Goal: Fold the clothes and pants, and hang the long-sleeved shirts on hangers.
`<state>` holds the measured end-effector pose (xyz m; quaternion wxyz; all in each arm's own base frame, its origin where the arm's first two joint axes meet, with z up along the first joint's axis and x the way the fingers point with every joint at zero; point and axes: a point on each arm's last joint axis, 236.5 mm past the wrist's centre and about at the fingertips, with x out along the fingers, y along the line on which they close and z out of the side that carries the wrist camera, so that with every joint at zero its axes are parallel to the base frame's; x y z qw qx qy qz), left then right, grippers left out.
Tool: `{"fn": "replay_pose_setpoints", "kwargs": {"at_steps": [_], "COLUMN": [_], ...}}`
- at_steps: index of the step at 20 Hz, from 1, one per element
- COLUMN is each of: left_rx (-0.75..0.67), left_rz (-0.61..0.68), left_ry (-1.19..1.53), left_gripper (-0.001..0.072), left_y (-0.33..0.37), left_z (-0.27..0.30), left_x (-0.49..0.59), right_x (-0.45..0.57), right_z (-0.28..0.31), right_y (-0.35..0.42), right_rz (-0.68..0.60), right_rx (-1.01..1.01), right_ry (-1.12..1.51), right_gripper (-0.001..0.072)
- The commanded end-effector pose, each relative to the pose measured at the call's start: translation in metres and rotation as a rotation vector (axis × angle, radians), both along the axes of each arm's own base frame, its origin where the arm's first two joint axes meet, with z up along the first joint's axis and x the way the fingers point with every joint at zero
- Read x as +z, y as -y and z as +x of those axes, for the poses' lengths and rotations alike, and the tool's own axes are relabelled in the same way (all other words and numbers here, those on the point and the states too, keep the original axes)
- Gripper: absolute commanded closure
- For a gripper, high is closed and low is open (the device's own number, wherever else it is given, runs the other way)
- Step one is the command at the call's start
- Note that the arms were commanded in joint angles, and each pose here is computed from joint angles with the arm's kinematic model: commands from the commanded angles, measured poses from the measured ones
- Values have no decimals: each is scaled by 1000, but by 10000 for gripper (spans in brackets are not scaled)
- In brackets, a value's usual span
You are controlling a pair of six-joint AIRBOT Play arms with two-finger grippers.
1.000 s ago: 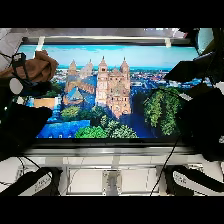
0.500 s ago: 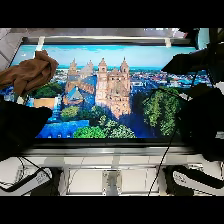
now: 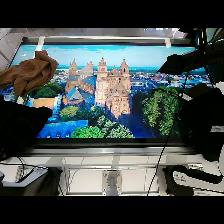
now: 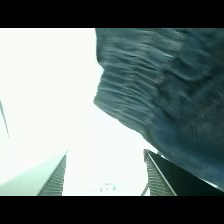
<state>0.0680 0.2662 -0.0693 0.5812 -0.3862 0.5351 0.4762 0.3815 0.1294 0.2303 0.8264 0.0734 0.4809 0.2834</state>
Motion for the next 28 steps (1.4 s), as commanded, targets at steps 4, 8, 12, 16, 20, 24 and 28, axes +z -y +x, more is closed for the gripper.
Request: {"fn": "replay_pose_setpoints", "kwargs": {"at_steps": [4, 8, 12, 16, 20, 24, 28], "left_rx": [197, 170, 165, 192, 67, -125, -478], "left_rz": [59, -32, -56, -63, -56, -72, -156], "left_ry": [369, 317, 293, 323, 484, 710, 832], "left_gripper": [167, 167, 169, 472, 670, 670, 671], "left_y": [-27, -12, -9, -14, -16, 13, 127], "left_z": [37, 30, 26, 33, 79, 179, 281], "left_x": [11, -7, -15, -24, -12, 46, 92], "right_x": [-2, -2, -2, -1, 2, -7, -22], "right_z": [1, 1, 2, 4, 11, 18, 26], "right_y": [1, 1, 1, 1, 2, 27, 77], "right_rz": [-13, -13, -13, -10, -9, -111, -312], "right_rx": [15, 15, 15, 9, -10, -64, -167], "right_ry": [8, 8, 9, 19, 48, 58, 57], "right_gripper": [702, 702, 702, 702, 702, 702, 702]}}
